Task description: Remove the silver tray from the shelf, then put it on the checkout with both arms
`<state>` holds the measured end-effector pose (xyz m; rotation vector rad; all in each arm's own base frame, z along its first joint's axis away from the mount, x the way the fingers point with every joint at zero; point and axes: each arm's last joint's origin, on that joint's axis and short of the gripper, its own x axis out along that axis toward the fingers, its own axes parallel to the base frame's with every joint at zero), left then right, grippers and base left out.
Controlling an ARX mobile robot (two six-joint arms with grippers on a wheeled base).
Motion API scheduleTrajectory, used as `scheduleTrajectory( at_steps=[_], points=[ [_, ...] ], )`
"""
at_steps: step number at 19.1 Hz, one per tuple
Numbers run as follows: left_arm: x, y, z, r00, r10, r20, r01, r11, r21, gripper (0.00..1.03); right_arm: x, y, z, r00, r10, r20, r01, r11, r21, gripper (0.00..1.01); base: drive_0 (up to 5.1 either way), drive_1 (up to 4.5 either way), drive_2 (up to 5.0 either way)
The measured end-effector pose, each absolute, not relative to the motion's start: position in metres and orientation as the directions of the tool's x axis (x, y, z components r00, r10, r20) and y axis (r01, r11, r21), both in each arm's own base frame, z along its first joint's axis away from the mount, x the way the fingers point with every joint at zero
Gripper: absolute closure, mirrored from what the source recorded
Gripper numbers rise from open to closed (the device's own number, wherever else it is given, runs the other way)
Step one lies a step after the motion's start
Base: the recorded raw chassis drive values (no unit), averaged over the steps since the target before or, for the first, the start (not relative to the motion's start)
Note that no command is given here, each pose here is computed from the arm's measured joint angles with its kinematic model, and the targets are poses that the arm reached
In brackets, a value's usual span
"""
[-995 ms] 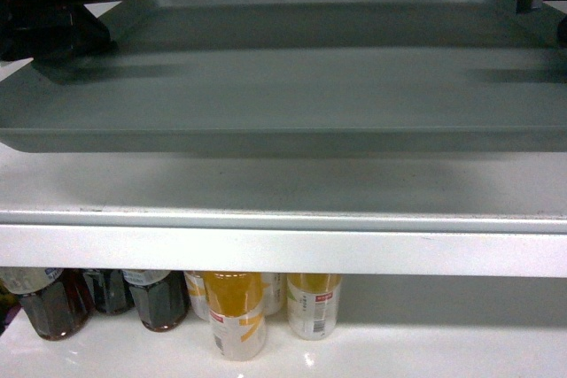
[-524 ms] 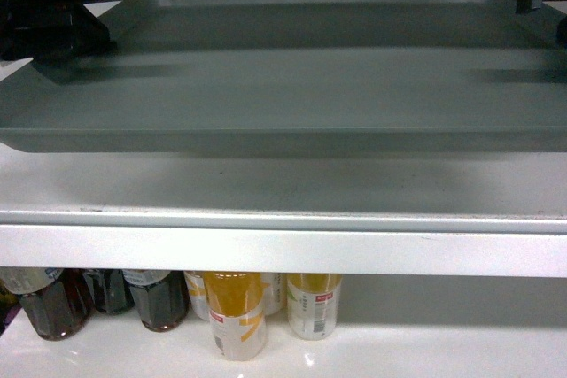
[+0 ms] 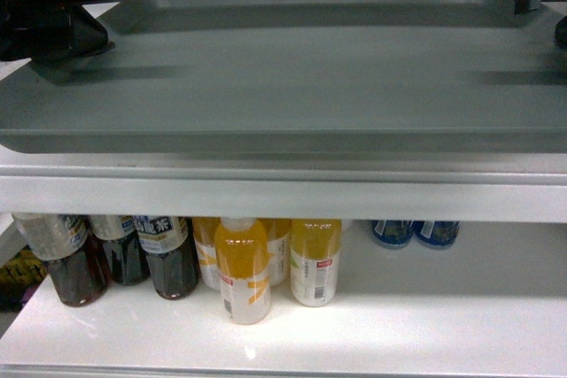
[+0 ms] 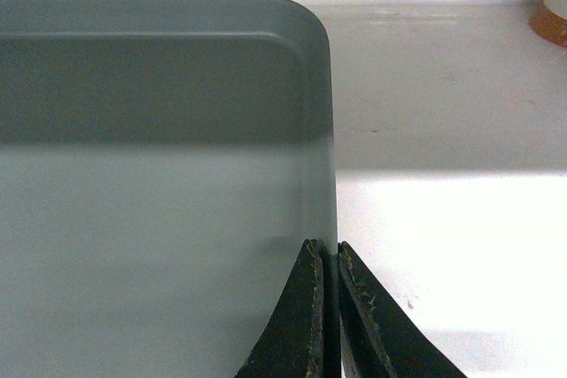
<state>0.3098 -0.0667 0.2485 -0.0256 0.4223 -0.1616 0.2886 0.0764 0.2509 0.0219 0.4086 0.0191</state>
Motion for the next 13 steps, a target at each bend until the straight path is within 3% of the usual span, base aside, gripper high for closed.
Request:
scheduleTrajectory(
  at_steps=[13],
  points=[
    [0.3097,-0.0677,0.2501,0.903,-0.163,-0.398,0.153,0.987,-0.058,0.99,0.288,0.0758,0.2525,0.92,0.022,-0.391,-0.012,1.0,0.026,0.99,0.0,-4.23,4.3]
  ],
)
